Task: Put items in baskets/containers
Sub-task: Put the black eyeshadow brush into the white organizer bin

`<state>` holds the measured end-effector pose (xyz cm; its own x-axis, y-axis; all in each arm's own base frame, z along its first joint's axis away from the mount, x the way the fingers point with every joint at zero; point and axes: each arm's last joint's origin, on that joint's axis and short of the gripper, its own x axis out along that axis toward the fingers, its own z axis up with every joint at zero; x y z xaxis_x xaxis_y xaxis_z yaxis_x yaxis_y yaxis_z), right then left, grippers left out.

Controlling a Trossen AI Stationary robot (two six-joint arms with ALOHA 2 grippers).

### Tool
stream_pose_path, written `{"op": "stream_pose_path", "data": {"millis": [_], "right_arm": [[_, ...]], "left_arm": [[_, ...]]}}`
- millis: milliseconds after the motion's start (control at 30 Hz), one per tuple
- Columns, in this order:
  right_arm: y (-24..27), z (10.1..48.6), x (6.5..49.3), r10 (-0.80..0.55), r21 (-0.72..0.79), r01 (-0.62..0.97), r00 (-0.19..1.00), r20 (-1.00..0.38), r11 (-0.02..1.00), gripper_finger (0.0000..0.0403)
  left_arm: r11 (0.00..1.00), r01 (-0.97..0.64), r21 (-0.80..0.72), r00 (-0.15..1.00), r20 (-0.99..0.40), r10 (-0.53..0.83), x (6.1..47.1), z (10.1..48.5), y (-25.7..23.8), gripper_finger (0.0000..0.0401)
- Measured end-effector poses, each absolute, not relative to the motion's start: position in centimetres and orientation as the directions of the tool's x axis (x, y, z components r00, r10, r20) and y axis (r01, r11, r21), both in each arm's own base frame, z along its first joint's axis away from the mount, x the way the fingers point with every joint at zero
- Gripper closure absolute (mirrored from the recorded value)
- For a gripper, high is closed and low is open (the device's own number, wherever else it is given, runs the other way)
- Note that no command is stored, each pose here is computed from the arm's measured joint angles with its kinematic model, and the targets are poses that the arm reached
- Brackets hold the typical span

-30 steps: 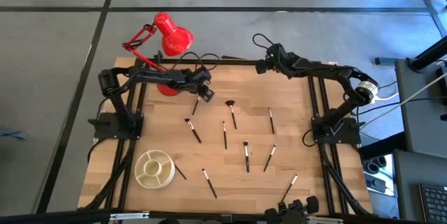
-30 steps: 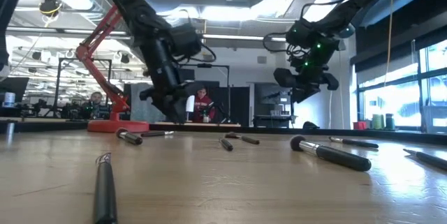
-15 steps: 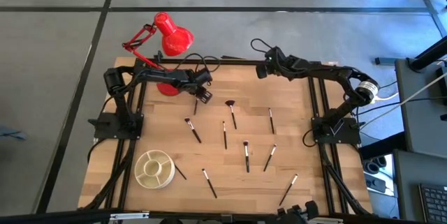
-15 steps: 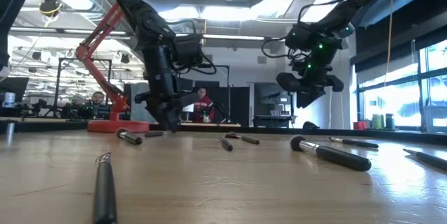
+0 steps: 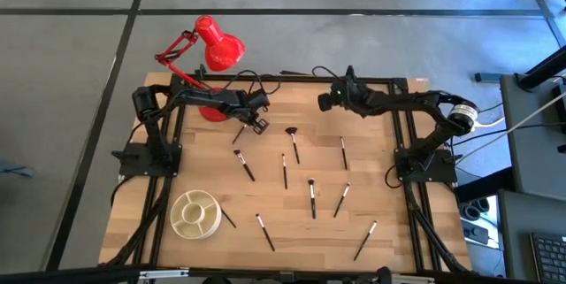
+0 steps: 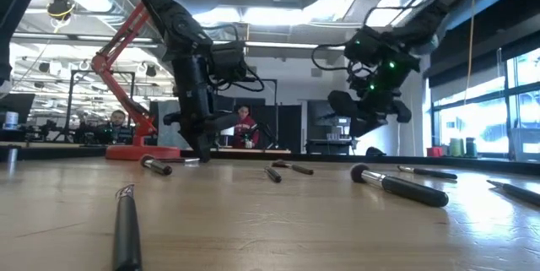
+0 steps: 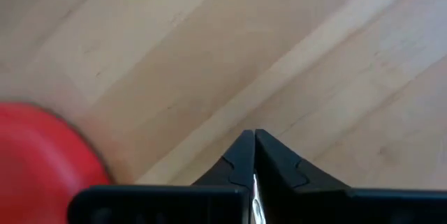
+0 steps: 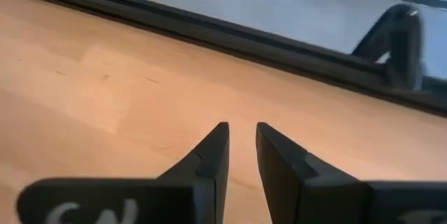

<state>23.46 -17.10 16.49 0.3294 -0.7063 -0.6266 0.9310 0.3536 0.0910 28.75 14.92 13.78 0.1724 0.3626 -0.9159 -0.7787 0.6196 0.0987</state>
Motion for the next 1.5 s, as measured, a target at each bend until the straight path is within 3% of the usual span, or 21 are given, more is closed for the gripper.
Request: {"op": "stream_pose_path", "data": {"millis": [300, 533, 900, 1233, 1500], "right_arm": [[-15.0, 15.4, 23.8, -0.627, 0.202, 0.737, 0.661, -0.411, 0.645, 0.0329], [-13.1, 15.3, 24.7, -0.567, 0.160, 0.667, 0.717, -0.406, 0.728, 0.0329], [-10.2, 15.9, 26.4, -0.444, 0.243, 0.538, 0.825, -0.349, 0.808, 0.0329], [-9.3, 16.6, 27.1, -0.491, 0.202, 0.559, 0.816, -0.305, 0.804, 0.0329], [-9.6, 18.2, 28.2, -0.497, 0.153, 0.541, 0.831, -0.251, 0.827, 0.0329]], "left_arm": [[0.579, -0.810, 0.092, 0.352, -0.714, 0.606, 27.8, 23.2, 9.9, 0.0396], [0.523, -0.845, 0.113, 0.405, -0.502, 0.764, 24.6, 28.1, 1.4, 0.0397], [0.761, -0.649, -0.002, 0.657, -0.506, 0.559, 20.0, 28.6, -9.2, 0.0397], [0.845, -0.535, 0.021, 0.816, -0.248, 0.523, 14.3, 26.9, -15.8, 0.0398], [0.867, -0.474, 0.155, 0.838, -0.225, 0.498, 14.2, 24.0, -18.7, 0.0398]]}}
